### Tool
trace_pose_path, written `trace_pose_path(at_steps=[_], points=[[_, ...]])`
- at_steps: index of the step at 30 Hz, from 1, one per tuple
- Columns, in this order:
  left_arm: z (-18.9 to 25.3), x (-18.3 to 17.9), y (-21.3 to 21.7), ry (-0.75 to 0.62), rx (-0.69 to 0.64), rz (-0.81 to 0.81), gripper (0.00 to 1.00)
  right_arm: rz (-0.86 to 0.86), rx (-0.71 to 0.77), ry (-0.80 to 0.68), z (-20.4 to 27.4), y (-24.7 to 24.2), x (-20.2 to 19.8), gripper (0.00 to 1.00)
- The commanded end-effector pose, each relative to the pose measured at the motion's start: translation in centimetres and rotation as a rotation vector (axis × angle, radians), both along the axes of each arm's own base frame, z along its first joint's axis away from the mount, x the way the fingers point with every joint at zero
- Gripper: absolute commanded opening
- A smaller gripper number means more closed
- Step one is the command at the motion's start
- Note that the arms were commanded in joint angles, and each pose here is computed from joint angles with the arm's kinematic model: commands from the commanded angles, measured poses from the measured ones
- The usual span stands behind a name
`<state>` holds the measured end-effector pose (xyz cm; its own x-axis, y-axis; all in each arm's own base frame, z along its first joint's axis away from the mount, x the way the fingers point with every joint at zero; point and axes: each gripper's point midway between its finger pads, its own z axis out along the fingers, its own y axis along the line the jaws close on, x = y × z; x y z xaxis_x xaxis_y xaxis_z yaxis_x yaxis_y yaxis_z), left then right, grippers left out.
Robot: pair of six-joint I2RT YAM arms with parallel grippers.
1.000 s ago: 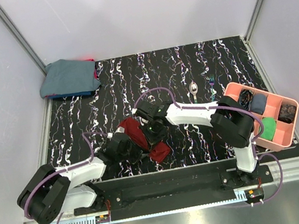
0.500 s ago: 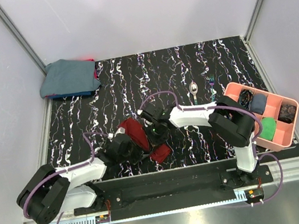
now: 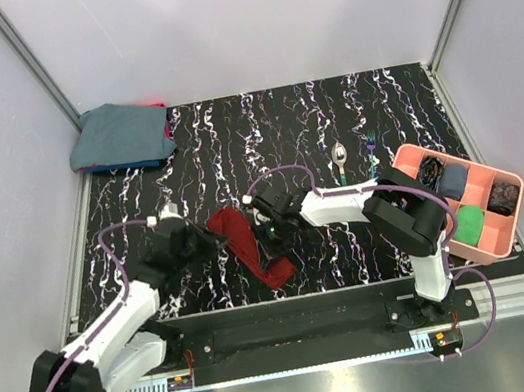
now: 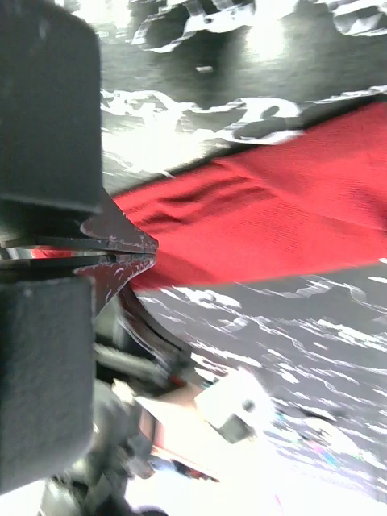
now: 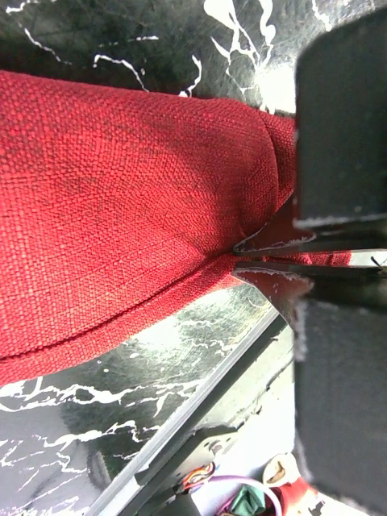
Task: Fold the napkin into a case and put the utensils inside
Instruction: Smooth out the smaller rectangle-folded napkin from the folded napkin.
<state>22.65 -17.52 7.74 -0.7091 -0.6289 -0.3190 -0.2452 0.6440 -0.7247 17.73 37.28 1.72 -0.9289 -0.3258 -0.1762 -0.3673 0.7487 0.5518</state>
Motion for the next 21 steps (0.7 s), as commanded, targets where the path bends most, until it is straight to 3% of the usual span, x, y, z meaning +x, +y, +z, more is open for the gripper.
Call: trace_pose_path(at_steps=[1, 8, 17, 21], points=[[3.2, 3.5, -1.2, -0.066, -0.032, -0.095, 0.01, -0.010, -0.076, 0.004, -2.3, -1.7, -0.4, 0.02], [2.5, 6.2, -4.2, -0.037, -0.098, -0.195, 0.00, -0.017, -0.076, 0.003, -2.3, -1.7, -0.3, 0.04], [-5.0, 1.6, -2.2, 0.146, -0.010, -0.219, 0.00, -0.031, -0.058, 0.000, -1.6, -2.1, 0.0, 0.07], [-8.1, 0.7, -0.2, 0.214, 0.056, -0.188, 0.00, -0.025, -0.019, 0.001, 0.0, -2.1, 0.0, 0.17]])
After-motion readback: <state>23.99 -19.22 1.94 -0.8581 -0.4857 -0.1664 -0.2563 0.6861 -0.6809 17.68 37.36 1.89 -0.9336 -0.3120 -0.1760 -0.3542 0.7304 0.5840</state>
